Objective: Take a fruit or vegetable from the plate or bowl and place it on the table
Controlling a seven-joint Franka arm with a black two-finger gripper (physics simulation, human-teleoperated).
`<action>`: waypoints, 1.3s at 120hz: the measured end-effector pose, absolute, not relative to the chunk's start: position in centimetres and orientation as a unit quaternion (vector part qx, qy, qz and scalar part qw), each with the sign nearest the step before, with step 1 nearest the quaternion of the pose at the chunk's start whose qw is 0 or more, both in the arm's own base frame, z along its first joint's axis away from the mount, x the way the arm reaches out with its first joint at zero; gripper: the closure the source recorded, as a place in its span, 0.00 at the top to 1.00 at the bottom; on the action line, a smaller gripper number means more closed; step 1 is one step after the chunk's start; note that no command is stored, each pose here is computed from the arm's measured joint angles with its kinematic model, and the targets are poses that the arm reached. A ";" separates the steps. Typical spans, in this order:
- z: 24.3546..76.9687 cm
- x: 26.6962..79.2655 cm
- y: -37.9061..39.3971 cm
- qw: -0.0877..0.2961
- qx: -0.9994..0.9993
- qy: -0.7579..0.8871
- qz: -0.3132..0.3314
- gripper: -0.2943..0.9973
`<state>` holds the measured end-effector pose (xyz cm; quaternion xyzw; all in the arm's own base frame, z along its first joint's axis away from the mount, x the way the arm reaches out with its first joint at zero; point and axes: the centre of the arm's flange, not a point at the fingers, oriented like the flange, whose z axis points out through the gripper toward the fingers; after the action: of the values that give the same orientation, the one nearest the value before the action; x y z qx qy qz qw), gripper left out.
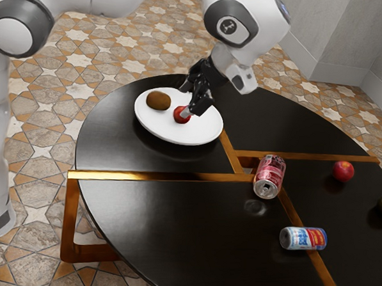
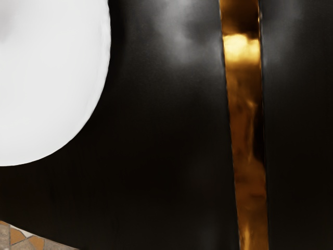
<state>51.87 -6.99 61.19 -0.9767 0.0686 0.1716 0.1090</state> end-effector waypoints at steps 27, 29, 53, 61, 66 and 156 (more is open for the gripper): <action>62.8 54.3 -10.1 0.109 -0.988 0.102 0.044 0.77; 62.9 54.4 -9.8 0.109 -0.988 0.100 0.040 0.77; 63.0 54.6 -5.7 0.112 -0.991 0.064 0.036 0.77; 62.4 52.2 -4.0 0.116 -0.991 0.052 0.048 0.77; 61.7 49.8 -2.5 0.118 -0.990 0.045 0.057 0.77; 58.1 40.4 11.5 0.077 -0.986 0.146 0.032 0.77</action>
<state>40.45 11.55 58.08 -0.9858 0.1457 0.0324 0.0770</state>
